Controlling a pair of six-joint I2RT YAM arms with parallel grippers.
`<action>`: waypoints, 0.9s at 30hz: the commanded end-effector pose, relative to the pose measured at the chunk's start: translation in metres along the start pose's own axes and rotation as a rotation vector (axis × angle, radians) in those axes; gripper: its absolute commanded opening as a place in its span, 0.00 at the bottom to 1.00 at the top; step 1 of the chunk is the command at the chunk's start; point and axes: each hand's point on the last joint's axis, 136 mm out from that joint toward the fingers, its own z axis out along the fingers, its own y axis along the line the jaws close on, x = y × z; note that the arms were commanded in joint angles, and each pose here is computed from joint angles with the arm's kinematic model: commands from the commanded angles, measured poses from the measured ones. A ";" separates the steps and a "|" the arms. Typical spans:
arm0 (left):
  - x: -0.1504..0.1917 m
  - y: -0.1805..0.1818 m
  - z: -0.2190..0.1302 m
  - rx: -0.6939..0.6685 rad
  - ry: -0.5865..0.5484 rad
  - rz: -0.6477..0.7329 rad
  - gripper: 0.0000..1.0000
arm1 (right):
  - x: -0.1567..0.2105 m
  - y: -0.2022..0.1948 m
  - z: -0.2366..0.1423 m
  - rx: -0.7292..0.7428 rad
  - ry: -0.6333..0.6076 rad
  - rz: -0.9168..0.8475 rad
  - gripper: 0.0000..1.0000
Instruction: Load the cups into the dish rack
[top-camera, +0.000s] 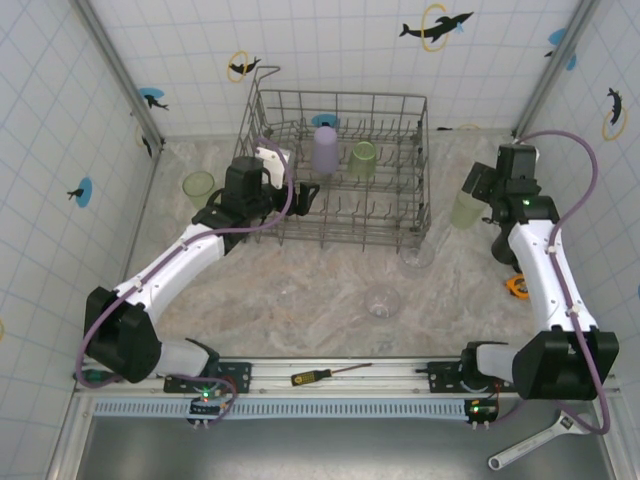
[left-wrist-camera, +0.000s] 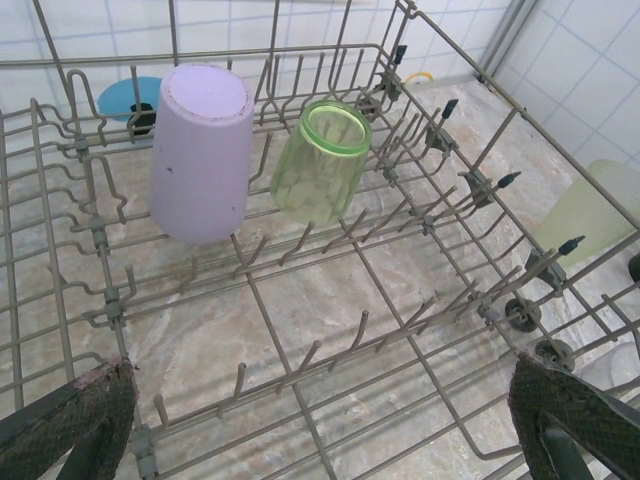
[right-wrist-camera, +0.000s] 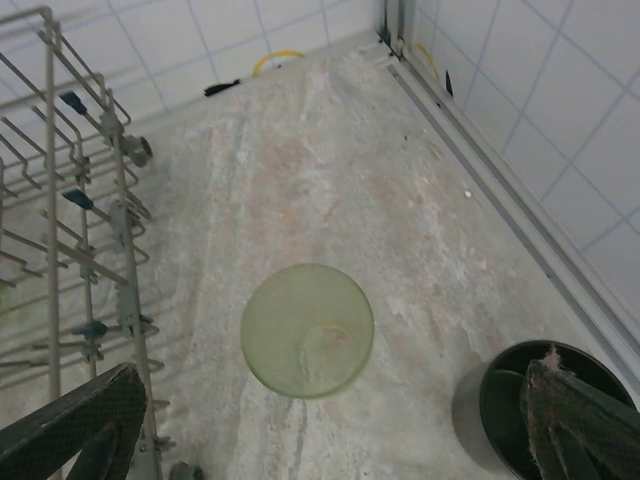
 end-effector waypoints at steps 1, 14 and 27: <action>-0.010 -0.005 -0.007 0.002 -0.037 0.009 0.98 | 0.028 -0.014 0.006 0.035 0.099 -0.033 1.00; -0.011 -0.009 -0.007 0.016 -0.035 0.009 0.97 | 0.080 -0.067 0.033 0.157 0.276 -0.023 0.99; -0.014 -0.013 -0.010 0.035 -0.046 0.006 0.98 | 0.108 -0.082 0.062 0.150 0.395 -0.048 0.86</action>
